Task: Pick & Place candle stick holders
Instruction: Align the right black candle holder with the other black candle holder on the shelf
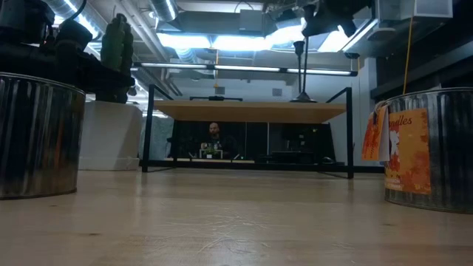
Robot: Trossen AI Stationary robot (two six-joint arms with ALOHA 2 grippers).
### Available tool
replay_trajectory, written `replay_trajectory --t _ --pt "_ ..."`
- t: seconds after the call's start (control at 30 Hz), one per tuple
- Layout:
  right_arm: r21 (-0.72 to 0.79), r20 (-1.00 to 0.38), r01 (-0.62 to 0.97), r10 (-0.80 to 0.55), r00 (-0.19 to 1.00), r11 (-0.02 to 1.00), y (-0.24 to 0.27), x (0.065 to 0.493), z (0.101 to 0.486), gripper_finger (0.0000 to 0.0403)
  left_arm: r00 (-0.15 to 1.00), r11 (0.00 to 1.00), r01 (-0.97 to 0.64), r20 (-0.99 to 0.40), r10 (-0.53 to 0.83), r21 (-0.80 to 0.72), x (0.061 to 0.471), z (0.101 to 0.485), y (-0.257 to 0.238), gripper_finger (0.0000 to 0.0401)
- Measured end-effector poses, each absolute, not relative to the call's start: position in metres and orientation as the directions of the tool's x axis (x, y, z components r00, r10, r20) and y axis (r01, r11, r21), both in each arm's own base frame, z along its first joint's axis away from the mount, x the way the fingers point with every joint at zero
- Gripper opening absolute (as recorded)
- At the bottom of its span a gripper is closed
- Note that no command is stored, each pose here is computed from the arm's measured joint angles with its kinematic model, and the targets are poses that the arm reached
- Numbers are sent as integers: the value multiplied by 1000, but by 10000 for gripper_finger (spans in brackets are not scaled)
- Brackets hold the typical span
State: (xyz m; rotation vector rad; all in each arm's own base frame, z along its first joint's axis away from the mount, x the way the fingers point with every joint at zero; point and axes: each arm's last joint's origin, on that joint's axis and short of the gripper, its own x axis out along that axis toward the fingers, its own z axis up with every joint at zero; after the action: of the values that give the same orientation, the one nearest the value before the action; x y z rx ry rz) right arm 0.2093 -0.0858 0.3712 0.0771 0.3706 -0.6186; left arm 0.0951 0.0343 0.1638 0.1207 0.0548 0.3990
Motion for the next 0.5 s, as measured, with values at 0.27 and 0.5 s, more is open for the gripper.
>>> replay_trajectory --t 0.27,0.5 --pt "-35 -398 608 -569 719 793 -93 204 368 22 920 915 -384 -30 390 128 95 164 34 88" --pt "-22 -415 625 -576 705 781 -96 202 366 22 920 914 -384 -29 391 128 95 164 34 88"
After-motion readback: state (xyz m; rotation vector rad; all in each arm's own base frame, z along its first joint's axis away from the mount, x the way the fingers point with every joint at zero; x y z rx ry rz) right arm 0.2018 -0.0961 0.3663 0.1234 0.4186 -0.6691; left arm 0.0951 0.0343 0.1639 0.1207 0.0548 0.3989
